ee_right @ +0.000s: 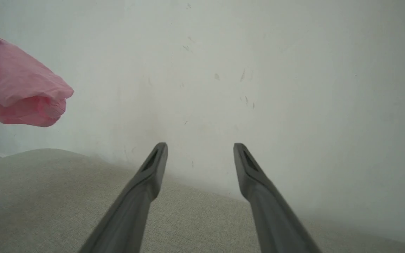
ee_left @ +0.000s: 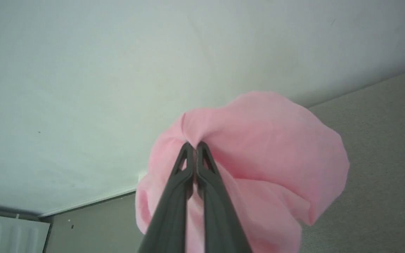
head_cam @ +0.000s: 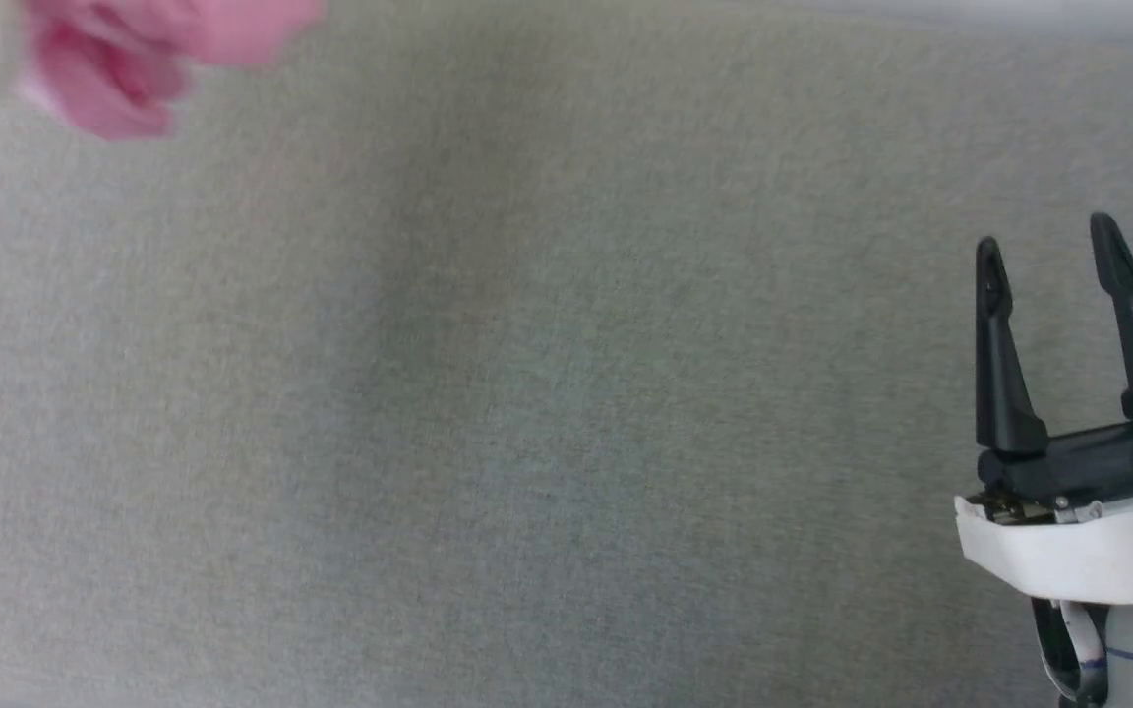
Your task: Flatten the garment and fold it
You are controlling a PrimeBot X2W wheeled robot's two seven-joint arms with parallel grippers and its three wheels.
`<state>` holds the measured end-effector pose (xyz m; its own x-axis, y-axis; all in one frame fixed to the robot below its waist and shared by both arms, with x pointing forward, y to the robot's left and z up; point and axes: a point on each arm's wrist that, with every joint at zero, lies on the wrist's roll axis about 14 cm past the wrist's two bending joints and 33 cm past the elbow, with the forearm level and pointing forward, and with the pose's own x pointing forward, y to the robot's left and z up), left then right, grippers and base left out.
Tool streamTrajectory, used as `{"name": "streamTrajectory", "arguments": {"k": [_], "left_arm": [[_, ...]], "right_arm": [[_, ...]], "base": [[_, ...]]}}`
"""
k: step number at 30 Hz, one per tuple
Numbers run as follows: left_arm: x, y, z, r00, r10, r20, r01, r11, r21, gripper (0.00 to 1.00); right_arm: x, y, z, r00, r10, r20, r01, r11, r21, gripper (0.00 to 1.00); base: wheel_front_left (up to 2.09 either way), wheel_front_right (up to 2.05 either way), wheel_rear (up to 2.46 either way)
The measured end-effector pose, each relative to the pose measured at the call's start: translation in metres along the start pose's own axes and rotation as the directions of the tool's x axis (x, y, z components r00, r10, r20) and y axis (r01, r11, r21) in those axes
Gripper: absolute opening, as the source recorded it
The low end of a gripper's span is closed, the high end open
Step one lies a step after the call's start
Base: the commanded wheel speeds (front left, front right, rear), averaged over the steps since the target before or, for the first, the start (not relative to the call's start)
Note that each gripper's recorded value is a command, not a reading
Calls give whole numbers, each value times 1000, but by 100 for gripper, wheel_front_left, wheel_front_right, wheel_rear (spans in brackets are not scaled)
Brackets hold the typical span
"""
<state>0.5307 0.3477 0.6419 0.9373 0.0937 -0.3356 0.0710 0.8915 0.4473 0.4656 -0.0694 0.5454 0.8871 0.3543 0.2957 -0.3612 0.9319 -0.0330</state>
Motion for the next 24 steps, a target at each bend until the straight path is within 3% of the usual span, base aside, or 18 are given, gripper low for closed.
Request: {"name": "streamTrajectory", "arguments": {"k": [6, 10, 14, 19, 22, 24], "left_arm": [[-12, -96, 59, 953, -256, 162, 252, 967, 45, 0], [-22, -172, 87, 866, -439, 240, 424, 898, 115, 0], [-35, -258, 75, 754, -620, 217, 592, 784, 186, 0], [-64, -364, 19, 585, -807, 77, 781, 587, 212, 0], [-86, -410, -17, 489, -872, -13, 859, 479, 180, 0], [-98, -430, -33, 443, -895, -56, 890, 431, 150, 0]], "right_arm": [[-24, -18, 26, 998, -64, 15, 64, 998, -22, 100], [-43, -34, 35, 993, -119, 7, 119, 992, -45, 100], [-60, -53, 43, 984, -181, 7, 181, 981, -68, 100], [-81, -71, 45, 969, -247, -15, 245, 965, -88, 100], [-90, -78, 45, 961, -274, -25, 271, 958, -94, 100], [-94, -82, 44, 957, -288, -33, 283, 954, -100, 100]], "base": [[0, 0, 0], [0, 0, 0], [0, 0, 0], [0, 0, 0], [0, 0, 0], [0, 0, 0]]}}
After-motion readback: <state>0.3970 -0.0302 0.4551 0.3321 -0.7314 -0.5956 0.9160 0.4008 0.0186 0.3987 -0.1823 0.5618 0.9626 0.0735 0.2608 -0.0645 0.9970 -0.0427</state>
